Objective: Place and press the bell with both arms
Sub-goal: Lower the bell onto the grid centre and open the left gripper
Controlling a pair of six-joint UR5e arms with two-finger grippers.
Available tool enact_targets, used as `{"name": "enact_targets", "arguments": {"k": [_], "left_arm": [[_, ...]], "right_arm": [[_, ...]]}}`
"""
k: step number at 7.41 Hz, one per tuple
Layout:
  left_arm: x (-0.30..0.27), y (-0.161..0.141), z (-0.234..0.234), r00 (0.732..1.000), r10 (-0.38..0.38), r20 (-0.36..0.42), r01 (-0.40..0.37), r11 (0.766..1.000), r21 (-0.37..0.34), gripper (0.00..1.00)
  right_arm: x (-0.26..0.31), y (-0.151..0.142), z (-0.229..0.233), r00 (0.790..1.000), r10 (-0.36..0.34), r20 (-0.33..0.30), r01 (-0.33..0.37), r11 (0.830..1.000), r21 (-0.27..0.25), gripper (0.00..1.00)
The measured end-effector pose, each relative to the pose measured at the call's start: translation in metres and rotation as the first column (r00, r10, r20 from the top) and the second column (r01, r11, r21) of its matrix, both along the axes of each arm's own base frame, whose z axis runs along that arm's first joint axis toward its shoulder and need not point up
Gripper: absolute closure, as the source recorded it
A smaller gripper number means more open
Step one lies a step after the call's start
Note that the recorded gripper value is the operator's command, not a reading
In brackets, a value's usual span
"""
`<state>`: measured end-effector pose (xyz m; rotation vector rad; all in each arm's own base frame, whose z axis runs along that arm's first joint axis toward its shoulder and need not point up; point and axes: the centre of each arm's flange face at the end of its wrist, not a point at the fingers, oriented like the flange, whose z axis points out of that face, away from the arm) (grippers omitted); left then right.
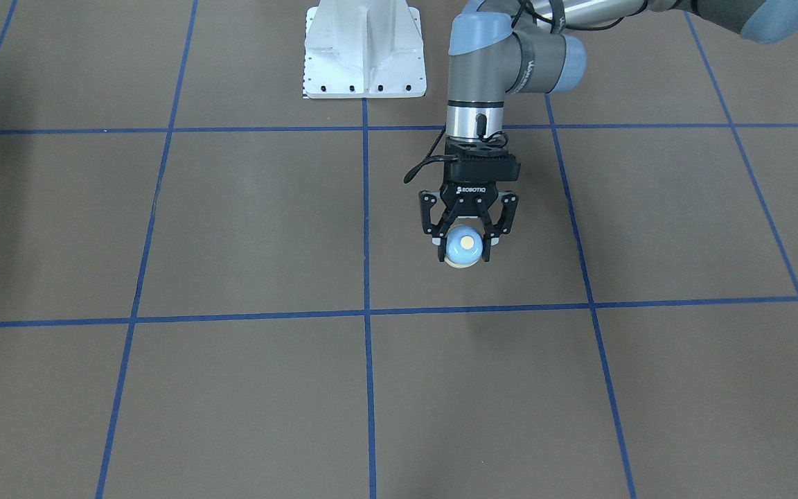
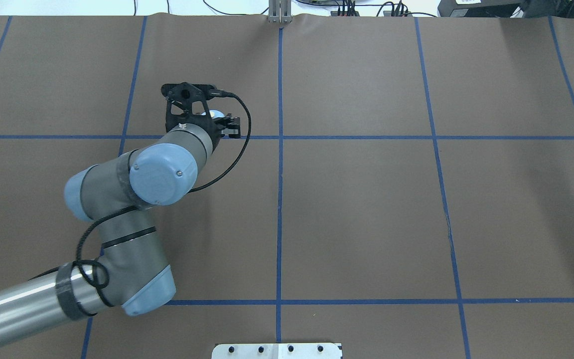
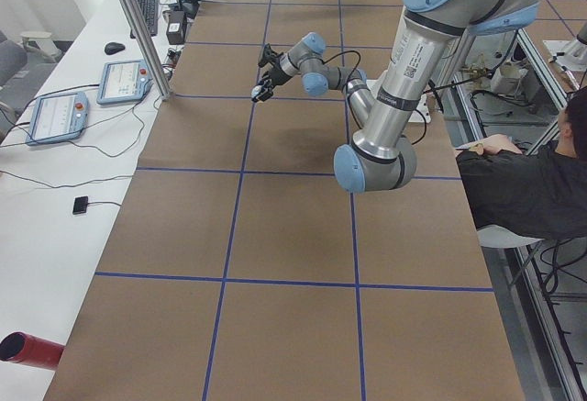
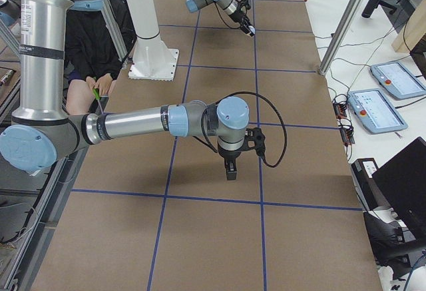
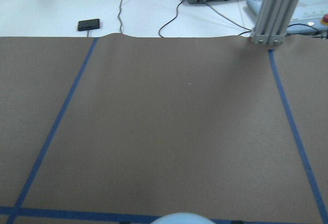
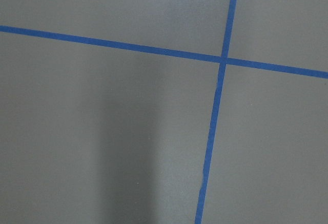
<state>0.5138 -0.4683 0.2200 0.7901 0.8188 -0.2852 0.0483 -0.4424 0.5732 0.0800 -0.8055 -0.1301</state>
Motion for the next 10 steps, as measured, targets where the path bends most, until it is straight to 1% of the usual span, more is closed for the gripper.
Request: {"name": "enact_targets", "arguments": {"k": [1, 2, 4, 6, 8, 9, 10], "left_arm": [[0.032, -0.015, -0.009, 0.999, 0.015, -0.042, -0.013, 0.999, 0.047, 1.0], [0.068, -0.031, -0.016, 0.997, 0.027, -0.074, -0.021, 0.997, 0.074, 1.0], [0.118, -0.05, -0.018, 0.995, 0.042, -0.094, -0.034, 0.995, 0.093, 1.0], [0.141, -0.051, -0.005, 0.995, 0.054, -0.087, -0.046, 0.995, 0.091, 1.0], [0.152, -0.047, 0.006, 0.996, 0.062, -0.071, -0.056, 0.995, 0.083, 1.0], [0.155, -0.045, 0.009, 0.996, 0.065, -0.067, -0.059, 0.995, 0.081, 0.86], [0.157, -0.043, 0.01, 0.996, 0.068, -0.065, -0.062, 0.995, 0.08, 0.11]], "right_arm": [[0.0, -0.001, -0.001, 1.0, 0.0, 0.001, 0.0, 1.0, 0.002, 0.0], [0.0, -0.001, -0.002, 1.0, 0.0, 0.001, 0.0, 1.0, 0.004, 0.0], [0.0, -0.002, -0.002, 1.0, 0.0, 0.002, 0.0, 1.0, 0.005, 0.0], [0.0, -0.002, -0.002, 1.0, 0.0, 0.003, 0.0, 1.0, 0.005, 0.0], [0.0, -0.002, -0.002, 1.0, 0.0, 0.003, 0.0, 1.0, 0.005, 0.0], [0.0, -0.002, -0.002, 1.0, 0.0, 0.003, 0.0, 1.0, 0.005, 0.0], [0.0, -0.002, -0.002, 1.0, 0.0, 0.002, 0.0, 1.0, 0.005, 0.0]]}}
